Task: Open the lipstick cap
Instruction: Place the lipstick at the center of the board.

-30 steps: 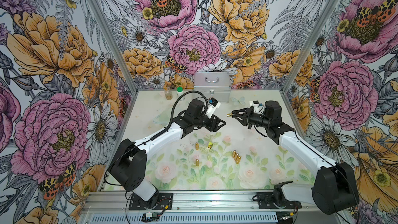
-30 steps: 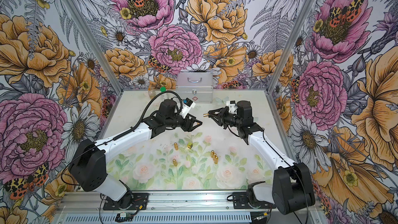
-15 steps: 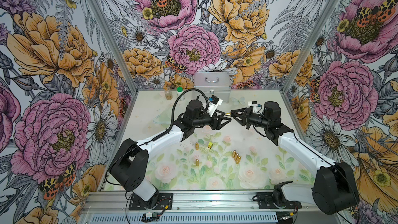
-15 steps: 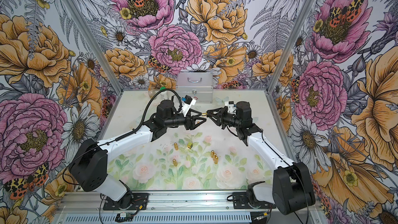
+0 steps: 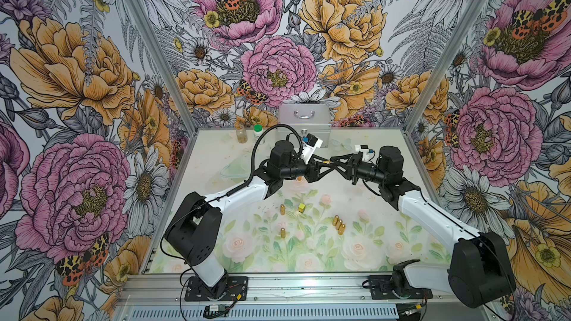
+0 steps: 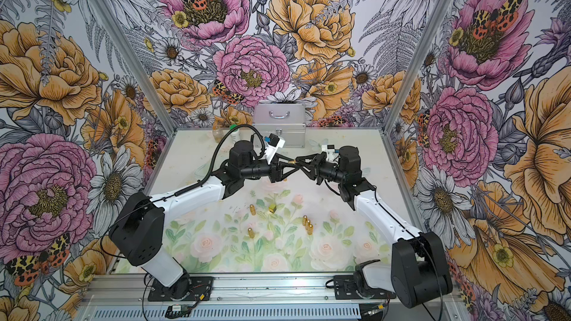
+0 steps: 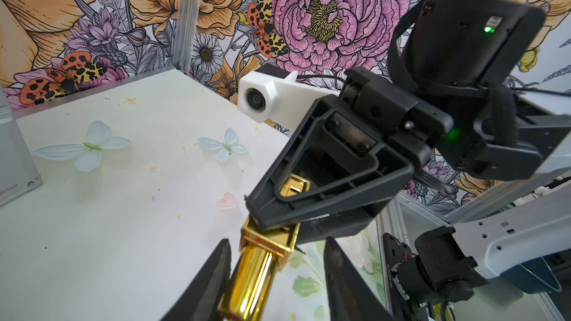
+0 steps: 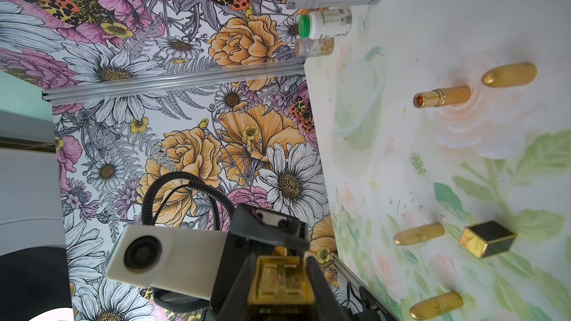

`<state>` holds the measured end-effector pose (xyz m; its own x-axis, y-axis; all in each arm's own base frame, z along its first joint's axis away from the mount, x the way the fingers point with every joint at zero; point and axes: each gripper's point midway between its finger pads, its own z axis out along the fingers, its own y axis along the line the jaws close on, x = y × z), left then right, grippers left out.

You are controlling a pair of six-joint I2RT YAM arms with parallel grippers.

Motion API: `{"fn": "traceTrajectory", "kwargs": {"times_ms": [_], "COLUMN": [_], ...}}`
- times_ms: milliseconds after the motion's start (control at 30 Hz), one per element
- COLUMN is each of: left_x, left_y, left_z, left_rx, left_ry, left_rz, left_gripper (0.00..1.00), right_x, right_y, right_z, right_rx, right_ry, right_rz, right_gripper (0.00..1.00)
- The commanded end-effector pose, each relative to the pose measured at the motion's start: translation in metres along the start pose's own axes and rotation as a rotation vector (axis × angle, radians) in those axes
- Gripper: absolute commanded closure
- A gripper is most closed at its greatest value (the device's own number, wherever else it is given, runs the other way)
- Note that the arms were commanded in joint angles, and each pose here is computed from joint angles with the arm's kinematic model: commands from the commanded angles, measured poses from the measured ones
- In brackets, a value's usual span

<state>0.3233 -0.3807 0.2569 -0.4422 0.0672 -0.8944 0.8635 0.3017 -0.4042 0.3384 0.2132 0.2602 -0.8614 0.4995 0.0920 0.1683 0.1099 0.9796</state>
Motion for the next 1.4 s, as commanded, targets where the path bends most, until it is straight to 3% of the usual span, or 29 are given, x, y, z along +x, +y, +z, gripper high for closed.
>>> {"fn": "traceTrajectory", "kwargs": {"times_ms": [0,367,1000,1200,1367], "left_x": [-0.014,-0.011,-0.018,-0.023,-0.019], "left_y": [-0.01,-0.008,-0.009,-0.002,0.018], "left_z": [0.004,0.011,0.003,-0.014,-0.037], "left_rx": [0.047,0.07,0.032,-0.052,-0.212], "left_ry": [-0.032,-0.021,-0.047,-0.068,-0.041], "left_rz": [0.029,0.021,0.002,-0.039,-0.096], "left_gripper": [0.53,0.62,0.89,0.93,0.97], "right_x": [0.007,0.007,0.005,0.003,0.0], "right_y": [0.009,0.01,0.011,0.014,0.015], "right_z": [-0.002,-0.002,-0.001,0.0,-0.003], "right_rx": [-0.035,-0.048,-0.049,-0.049,0.009], "right_ry": [0.015,0.015,0.008,0.0,-0.03], "right_rz": [-0.024,-0.014,-0.025,-0.039,-0.094], "right_gripper": [0.77,0.78,0.76,0.68,0.57]}}
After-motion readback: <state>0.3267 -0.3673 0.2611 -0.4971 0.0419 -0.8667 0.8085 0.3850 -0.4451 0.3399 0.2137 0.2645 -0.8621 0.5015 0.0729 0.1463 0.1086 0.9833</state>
